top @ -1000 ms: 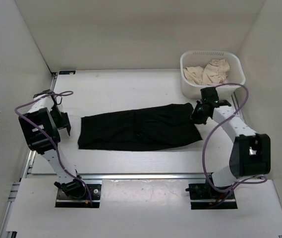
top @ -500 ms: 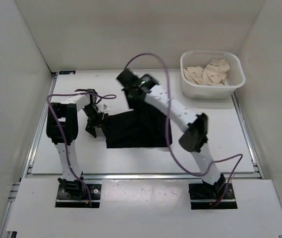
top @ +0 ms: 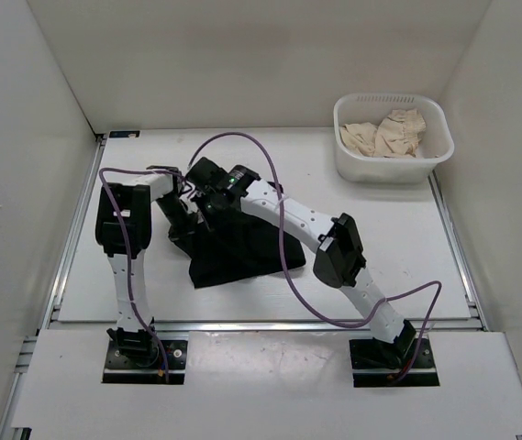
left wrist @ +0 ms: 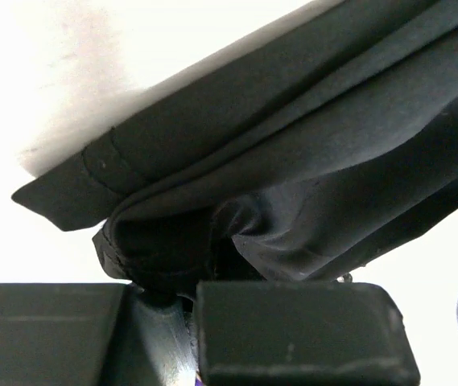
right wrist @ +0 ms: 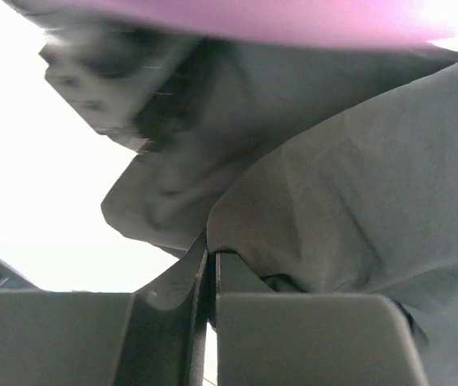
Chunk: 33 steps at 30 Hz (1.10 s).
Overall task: Fold and stack the trousers
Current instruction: Fold the trousers
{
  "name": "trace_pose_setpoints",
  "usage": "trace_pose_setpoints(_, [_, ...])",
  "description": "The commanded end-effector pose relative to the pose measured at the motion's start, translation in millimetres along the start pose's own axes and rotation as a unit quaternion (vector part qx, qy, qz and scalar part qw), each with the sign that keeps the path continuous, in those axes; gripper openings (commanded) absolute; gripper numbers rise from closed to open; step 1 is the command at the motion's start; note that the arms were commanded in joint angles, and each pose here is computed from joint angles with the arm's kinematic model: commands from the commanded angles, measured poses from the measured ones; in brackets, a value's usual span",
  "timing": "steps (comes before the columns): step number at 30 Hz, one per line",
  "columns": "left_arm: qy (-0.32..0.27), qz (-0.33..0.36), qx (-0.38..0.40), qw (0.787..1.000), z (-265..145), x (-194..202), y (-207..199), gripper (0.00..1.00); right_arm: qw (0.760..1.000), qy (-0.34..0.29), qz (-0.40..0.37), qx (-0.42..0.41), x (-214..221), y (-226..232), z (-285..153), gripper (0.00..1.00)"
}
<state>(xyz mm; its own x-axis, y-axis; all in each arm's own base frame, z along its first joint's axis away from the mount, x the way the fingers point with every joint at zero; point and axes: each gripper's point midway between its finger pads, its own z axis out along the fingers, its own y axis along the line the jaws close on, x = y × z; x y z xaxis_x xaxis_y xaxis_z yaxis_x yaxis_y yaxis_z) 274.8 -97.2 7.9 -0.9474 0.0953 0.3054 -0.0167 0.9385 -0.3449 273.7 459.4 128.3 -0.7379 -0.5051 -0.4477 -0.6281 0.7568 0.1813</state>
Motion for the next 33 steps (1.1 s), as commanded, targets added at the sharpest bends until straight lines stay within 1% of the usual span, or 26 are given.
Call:
trace_pose_setpoints(1, [-0.064,0.039,-0.001,0.997,4.4,-41.6,-2.5,0.14,0.993,-0.045,-0.066,-0.085,-17.7,48.1,-17.9,0.00])
trace_pose_setpoints(5, [-0.085,0.048,0.006,0.995,-9.0,-54.0,-10.4,0.14,0.989,-0.026,-0.106,-0.098,-4.4,60.6,1.5,0.00])
trace_pose_setpoints(8, [-0.082,0.047,0.010,0.995,-9.0,-54.7,-12.0,0.14,0.986,-0.018,-0.133,-0.101,3.6,72.3,25.5,0.01])
trace_pose_setpoints(9, [-0.078,0.046,0.010,0.996,-6.1,-54.7,-10.8,0.14,0.986,-0.013,-0.133,-0.100,6.2,71.3,30.7,0.10])
trace_pose_setpoints(11, [-0.074,0.044,0.010,0.996,-4.0,-52.3,-9.9,0.14,0.986,-0.028,-0.129,-0.105,-1.0,75.2,36.6,0.23])
trace_pose_setpoints(12, [-0.074,0.044,0.010,0.996,-4.0,-52.3,-9.9,0.14,0.986,-0.028,-0.129,-0.105,-0.7,75.3,41.2,0.44])
trace_pose_setpoints(13, [-0.074,0.044,0.010,0.996,-4.0,-52.3,-9.9,0.15,0.984,-0.028,-0.138,-0.107,1.7,79.6,41.0,0.57])
trace_pose_setpoints(14, [-0.074,0.044,0.006,0.996,-4.0,-52.4,-8.3,0.22,0.984,-0.026,-0.138,-0.111,2.8,81.0,45.2,0.70])
trace_pose_setpoints(15, [-0.079,0.045,0.000,0.996,-7.3,-52.7,-7.5,0.27,0.981,-0.026,-0.149,-0.118,3.5,82.3,44.9,0.85])
trace_pose_setpoints(16, [-0.077,0.038,-0.018,0.996,-6.7,-51.5,2.5,0.32,0.981,-0.026,-0.154,-0.118,3.4,81.9,44.9,0.89])
trace_pose_setpoints(17, [-0.084,0.040,-0.026,0.995,-11.1,-51.8,3.9,0.42,0.979,-0.044,-0.160,-0.122,-5.6,85.1,27.8,0.92])
trace_pose_setpoints(18, [-0.088,0.030,-0.031,0.995,-15.2,-50.4,11.8,0.47,0.977,-0.055,-0.166,-0.125,-11.3,86.9,16.3,0.96])
trace_pose_setpoints(19, [-0.108,0.019,-0.033,0.993,-29.4,-52.1,20.5,0.51,0.976,-0.067,-0.171,-0.114,-16.4,83.2,5.7,0.97])
trace_pose_setpoints(20, [-0.120,0.012,-0.043,0.992,-38.0,-52.8,28.4,0.54,0.974,-0.094,-0.174,-0.114,-23.4,87.5,-22.5,0.99])
trace_pose_setpoints(21, [-0.132,0.006,-0.053,0.990,-46.6,-53.0,34.7,0.58,0.971,-0.123,-0.173,-0.110,-34.3,87.8,-37.0,0.99])
trace_pose_setpoints(22, [-0.155,0.005,-0.065,0.986,-63.2,-52.4,38.4,0.59,0.970,-0.143,-0.166,-0.102,-40.0,85.1,-51.8,0.99])
trace_pose_setpoints(23, [-0.175,0.001,-0.081,0.981,-74.4,-54.6,45.3,0.60,0.966,-0.184,-0.155,-0.094,-52.3,82.1,-90.4,0.99])
trace_pose_setpoints(25, [-0.209,-0.007,-0.137,0.968,-98.0,-54.7,62.7,0.62,0.969,-0.200,-0.120,-0.076,-54.3,58.5,-102.4,0.99])
trace_pose_setpoints(26, [-0.242,-0.005,-0.157,0.957,-118.6,-54.6,63.2,0.64,0.969,-0.219,-0.083,-0.077,-56.4,50.4,-130.0,0.99])
trace_pose_setpoints(27, [-0.262,-0.009,-0.187,0.947,-132.2,-54.7,70.2,0.64,0.971,-0.226,-0.052,-0.064,-60.9,29.7,-136.1,0.99])
trace_pose_setpoints(28, [-0.293,-0.007,-0.197,0.935,-152.7,-51.3,66.4,0.66,0.976,-0.210,-0.007,-0.053,-46.9,11.5,-138.2,0.99])
trace_pose_setpoints(29, [-0.310,0.005,-0.206,0.928,-161.3,-50.9,57.4,0.66,0.979,-0.200,0.029,-0.027,-42.8,-19.6,-135.6,0.99])
trace_pose_setpoints(30, [-0.322,0.013,-0.212,0.923,-169.0,-48.1,50.8,0.67,0.982,-0.183,0.048,-0.015,-31.0,-35.5,-131.0,0.99])
trace_pose_setpoints(31, [-0.337,0.024,-0.211,0.917,-175.9,-47.5,40.9,0.67,0.986,-0.147,0.077,0.003,0.5,-55.3,-116.6,0.99])
trace_pose_setpoints(32, [-0.352,0.040,-0.202,0.913,-182.8,-41.0,26.4,0.69,0.985,-0.132,0.105,0.022,12.7,-81.2,-111.0,0.99])
trace_pose_setpoints(33, [-0.352,0.073,-0.190,0.913,-174.4,-38.3,3.2,0.70,0.985,-0.121,0.121,0.021,23.7,-90.9,-105.6,0.99])
